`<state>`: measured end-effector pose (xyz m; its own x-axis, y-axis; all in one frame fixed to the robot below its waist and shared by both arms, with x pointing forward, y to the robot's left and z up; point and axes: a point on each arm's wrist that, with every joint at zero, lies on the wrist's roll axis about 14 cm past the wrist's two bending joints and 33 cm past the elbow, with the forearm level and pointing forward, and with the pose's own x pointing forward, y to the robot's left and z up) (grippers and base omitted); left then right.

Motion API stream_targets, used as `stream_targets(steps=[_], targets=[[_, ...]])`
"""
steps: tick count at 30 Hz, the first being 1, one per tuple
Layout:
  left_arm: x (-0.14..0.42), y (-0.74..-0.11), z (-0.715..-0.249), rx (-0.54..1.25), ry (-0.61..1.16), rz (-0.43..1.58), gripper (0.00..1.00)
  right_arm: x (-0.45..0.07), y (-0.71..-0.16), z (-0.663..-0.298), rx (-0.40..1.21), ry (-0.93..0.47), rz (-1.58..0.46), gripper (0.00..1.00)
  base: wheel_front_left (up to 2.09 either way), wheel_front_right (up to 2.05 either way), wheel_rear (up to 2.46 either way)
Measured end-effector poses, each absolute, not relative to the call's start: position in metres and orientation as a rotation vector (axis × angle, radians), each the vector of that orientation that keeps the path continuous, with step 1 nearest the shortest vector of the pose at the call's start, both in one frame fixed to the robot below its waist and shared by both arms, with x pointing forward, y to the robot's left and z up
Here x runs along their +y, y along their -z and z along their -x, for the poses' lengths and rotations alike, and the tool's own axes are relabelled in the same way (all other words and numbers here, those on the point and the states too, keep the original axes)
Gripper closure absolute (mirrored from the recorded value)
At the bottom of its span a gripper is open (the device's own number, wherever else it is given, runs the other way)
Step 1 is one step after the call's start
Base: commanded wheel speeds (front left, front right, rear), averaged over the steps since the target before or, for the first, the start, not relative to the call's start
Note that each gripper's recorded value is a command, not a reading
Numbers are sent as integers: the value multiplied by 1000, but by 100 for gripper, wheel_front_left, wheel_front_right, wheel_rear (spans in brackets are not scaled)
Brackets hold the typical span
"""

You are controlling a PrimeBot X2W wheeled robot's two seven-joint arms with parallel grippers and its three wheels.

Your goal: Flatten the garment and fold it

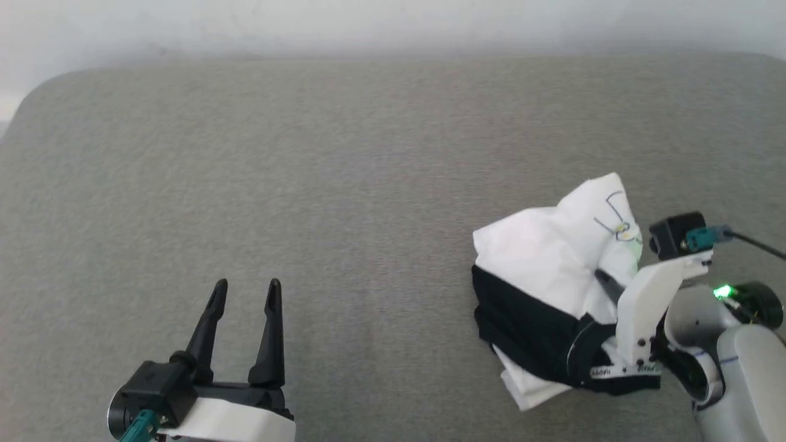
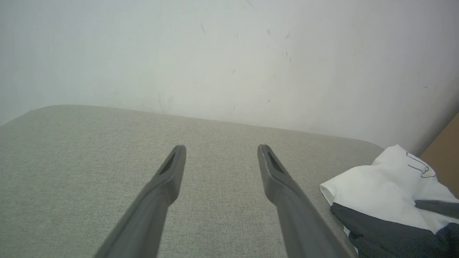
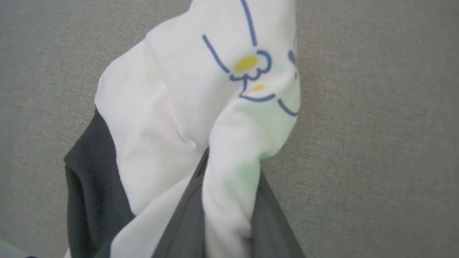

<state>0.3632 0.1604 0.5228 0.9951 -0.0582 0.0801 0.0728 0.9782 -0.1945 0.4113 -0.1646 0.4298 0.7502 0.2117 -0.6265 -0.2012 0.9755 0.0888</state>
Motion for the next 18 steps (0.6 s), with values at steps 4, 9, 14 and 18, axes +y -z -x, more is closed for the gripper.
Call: stream_targets(steps=[4,9,14,18], targets=[[150,-524,-367,-73,103,200,0,-178,-437,-413,675,-203,15,100,0,0,0],[131,-527,-375,-74,173,193,0,-206,-454,-422,643,-154,85,100,0,0,0],[112,-532,-390,-86,245,171,0,-234,-473,-436,606,-95,138,100,0,0,0],[97,-531,-403,-84,300,164,0,-252,-477,-445,593,-55,164,100,0,0,0]])
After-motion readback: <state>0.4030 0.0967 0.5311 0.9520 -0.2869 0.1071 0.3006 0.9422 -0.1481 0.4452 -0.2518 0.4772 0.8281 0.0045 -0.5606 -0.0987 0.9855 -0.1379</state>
